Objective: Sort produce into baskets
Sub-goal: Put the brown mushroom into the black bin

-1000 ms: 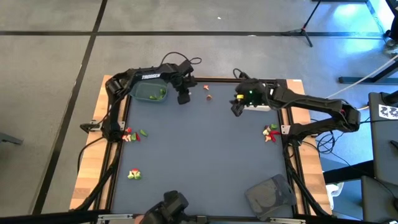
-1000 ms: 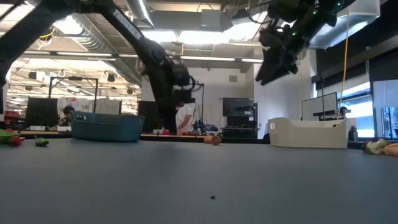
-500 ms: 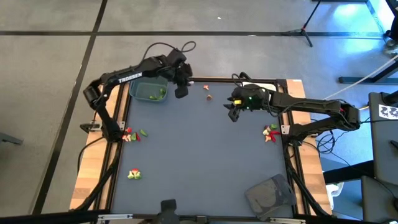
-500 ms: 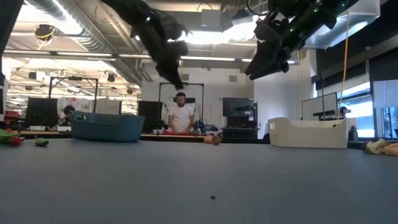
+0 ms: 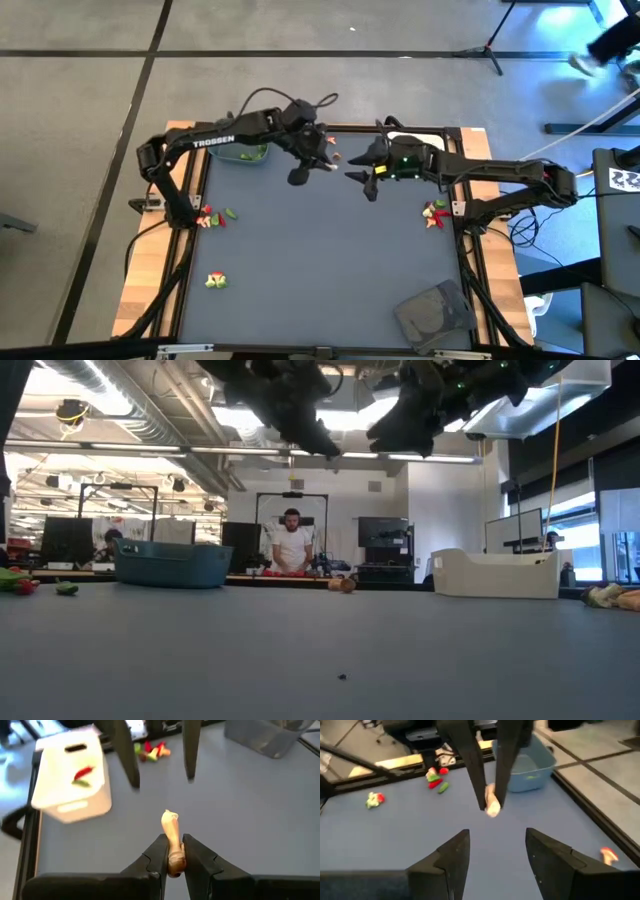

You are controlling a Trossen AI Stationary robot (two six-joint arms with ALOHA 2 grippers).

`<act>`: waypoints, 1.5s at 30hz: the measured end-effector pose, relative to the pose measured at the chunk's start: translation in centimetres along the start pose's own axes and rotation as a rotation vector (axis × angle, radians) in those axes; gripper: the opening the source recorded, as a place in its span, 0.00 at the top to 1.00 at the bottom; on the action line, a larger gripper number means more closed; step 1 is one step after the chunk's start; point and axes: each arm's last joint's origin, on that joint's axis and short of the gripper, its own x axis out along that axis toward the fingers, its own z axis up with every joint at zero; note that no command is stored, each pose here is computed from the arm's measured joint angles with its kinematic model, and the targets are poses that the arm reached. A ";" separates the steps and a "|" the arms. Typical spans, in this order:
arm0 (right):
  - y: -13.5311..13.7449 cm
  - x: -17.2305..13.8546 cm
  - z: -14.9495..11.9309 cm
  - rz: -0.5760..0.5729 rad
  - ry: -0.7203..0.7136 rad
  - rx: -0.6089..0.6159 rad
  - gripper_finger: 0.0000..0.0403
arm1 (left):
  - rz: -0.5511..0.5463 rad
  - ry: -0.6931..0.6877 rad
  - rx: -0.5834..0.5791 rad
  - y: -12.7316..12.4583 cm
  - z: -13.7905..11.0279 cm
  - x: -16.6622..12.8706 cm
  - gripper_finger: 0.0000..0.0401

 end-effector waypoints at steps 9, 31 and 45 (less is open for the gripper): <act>1.0 1.2 0.0 0.048 -0.039 -0.040 0.55 | 0.003 -0.049 0.100 -1.5 1.6 1.0 0.89; 0.9 1.2 0.0 0.040 -0.041 -0.040 0.98 | 0.073 -0.037 0.066 -1.5 1.9 1.2 0.78; 3.9 -1.5 1.1 0.054 0.240 -0.040 0.98 | 0.010 0.208 -0.189 -0.8 -2.4 -1.0 0.63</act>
